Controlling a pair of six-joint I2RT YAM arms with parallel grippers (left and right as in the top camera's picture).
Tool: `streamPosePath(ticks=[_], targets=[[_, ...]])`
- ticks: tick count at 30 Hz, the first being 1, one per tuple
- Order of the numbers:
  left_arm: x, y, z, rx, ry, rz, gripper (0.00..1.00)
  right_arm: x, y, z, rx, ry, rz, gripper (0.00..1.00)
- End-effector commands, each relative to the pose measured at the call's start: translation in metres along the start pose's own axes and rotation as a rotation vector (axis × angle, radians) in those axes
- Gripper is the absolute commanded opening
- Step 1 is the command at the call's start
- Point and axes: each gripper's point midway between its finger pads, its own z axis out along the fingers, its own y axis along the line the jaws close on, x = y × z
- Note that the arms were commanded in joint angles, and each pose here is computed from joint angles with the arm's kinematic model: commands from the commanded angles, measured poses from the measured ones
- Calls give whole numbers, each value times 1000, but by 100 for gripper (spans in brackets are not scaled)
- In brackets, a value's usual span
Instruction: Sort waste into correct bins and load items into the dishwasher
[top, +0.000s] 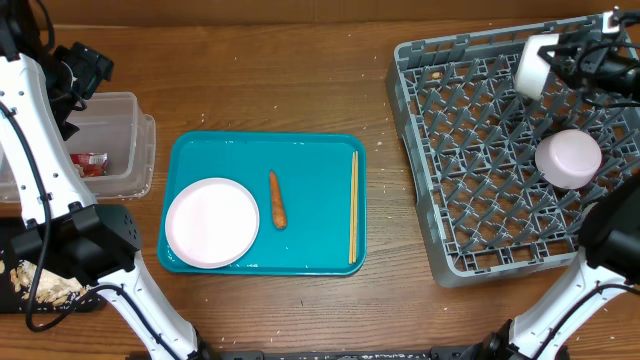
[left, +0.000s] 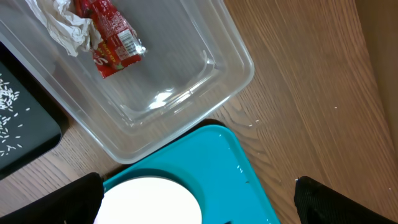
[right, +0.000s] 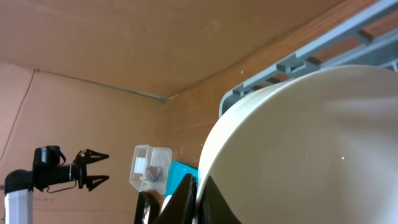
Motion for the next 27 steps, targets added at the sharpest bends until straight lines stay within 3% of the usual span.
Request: streamPosePath(ticks=[1, 9, 14, 25, 27], targets=[[2, -3, 1, 3, 3, -7, 100, -2, -6, 8, -57, 5, -12, 5], [2, -3, 1, 3, 3, -7, 100, -8, -42, 17, -55, -5, 77, 8], [2, -3, 1, 3, 3, -7, 100, -8, -63, 11, 36, -21, 126, 9], [2, -3, 1, 3, 3, -7, 100, -14, -81, -25, 76, -83, 233, 10], [2, -3, 1, 3, 3, -7, 100, -14, -83, -32, 80, -91, 249, 14]])
